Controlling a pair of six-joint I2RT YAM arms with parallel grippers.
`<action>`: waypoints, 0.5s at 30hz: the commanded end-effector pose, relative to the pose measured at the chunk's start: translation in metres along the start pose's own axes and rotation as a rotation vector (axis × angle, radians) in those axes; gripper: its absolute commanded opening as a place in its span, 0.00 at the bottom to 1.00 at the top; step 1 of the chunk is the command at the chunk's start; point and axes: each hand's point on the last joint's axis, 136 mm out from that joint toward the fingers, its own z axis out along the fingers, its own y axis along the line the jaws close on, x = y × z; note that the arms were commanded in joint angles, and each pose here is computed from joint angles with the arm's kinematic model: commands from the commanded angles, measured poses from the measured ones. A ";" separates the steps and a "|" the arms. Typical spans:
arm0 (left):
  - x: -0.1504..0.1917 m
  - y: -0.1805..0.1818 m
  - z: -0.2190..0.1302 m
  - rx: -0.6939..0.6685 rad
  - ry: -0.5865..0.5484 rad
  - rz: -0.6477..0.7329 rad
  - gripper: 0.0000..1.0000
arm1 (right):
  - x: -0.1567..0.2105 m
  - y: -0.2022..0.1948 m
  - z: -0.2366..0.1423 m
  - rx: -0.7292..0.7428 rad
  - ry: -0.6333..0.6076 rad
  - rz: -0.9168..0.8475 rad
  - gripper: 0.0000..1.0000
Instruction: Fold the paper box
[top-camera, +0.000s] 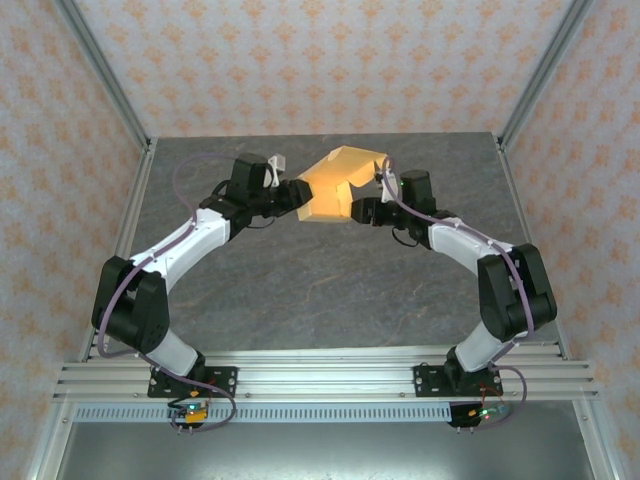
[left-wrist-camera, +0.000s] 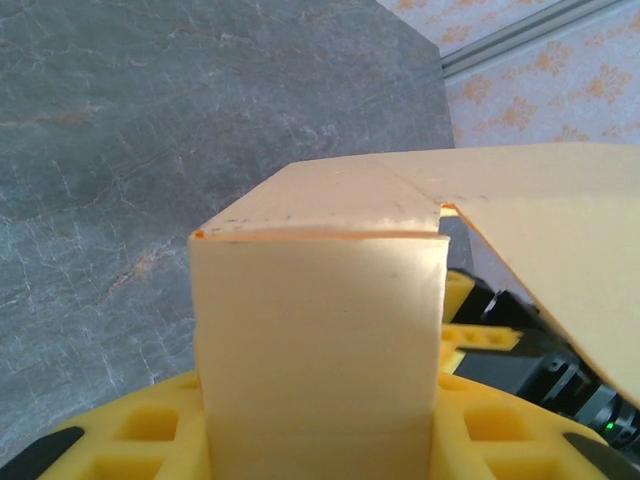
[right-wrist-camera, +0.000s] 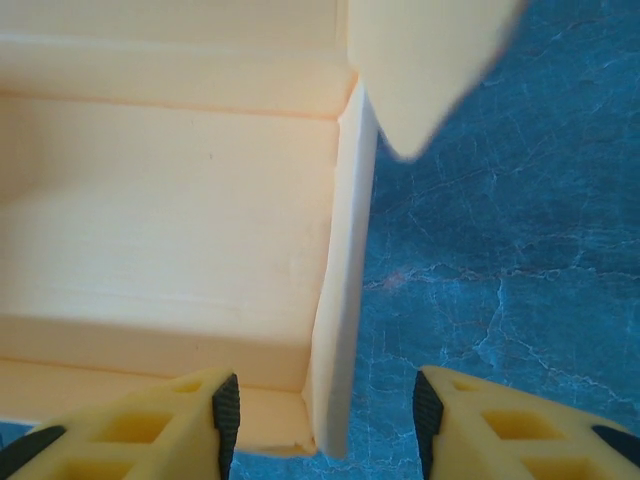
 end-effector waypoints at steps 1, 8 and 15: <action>0.003 -0.012 -0.010 0.031 -0.003 0.035 0.27 | -0.005 0.007 -0.007 -0.029 0.025 -0.022 0.52; 0.003 -0.022 -0.012 0.075 -0.004 0.032 0.27 | -0.007 0.002 0.001 0.000 0.012 -0.013 0.50; 0.003 -0.038 -0.014 0.132 -0.004 0.059 0.27 | -0.008 -0.008 0.016 0.090 0.017 -0.021 0.42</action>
